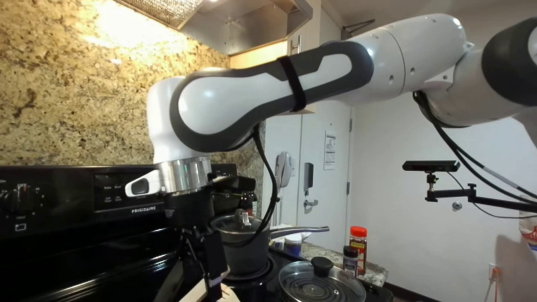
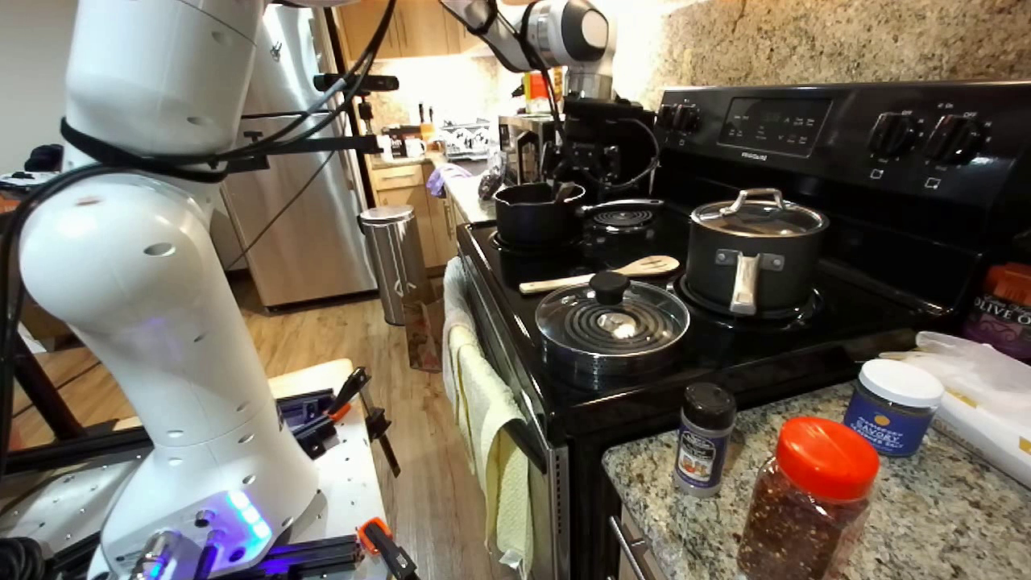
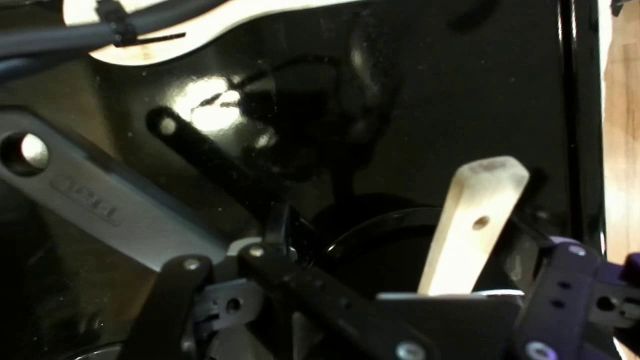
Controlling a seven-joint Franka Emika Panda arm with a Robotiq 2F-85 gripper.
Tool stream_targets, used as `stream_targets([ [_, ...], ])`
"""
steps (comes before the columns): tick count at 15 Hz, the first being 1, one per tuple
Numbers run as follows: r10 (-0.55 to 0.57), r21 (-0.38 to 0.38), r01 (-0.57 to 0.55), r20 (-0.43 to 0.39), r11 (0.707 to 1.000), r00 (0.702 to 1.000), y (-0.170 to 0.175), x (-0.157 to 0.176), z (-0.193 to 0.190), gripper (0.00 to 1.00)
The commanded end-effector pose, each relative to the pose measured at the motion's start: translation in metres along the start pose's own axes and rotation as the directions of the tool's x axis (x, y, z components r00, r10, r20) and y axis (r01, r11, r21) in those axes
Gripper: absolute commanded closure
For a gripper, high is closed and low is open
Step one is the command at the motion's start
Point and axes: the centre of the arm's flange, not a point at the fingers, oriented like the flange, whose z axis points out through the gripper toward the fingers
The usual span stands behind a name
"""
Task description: Remove the cooking stick from the pot and put on the stove
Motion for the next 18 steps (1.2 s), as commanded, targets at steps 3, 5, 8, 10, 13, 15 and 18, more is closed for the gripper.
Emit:
stream_targets([
  [3,-0.023,-0.085,0.028,0.051,0.996,0.998,-0.012,0.008,-0.002,0.0],
  [5,-0.031,-0.093,0.037,0.064,0.995,0.998,-0.016,0.011,0.0,0.0],
  [8,-0.039,-0.138,0.052,0.093,0.989,0.995,-0.022,0.016,0.003,0.33],
  [10,-0.038,-0.161,0.054,0.105,0.985,0.994,-0.025,0.019,0.003,0.46],
  [13,-0.039,-0.184,0.061,0.12,0.981,0.992,-0.029,0.021,0.004,0.66],
  [15,-0.039,-0.189,0.063,0.126,0.98,0.991,-0.029,0.022,0.005,0.8],
  [18,-0.037,-0.195,0.063,0.132,0.979,0.991,-0.03,0.023,0.006,0.97],
])
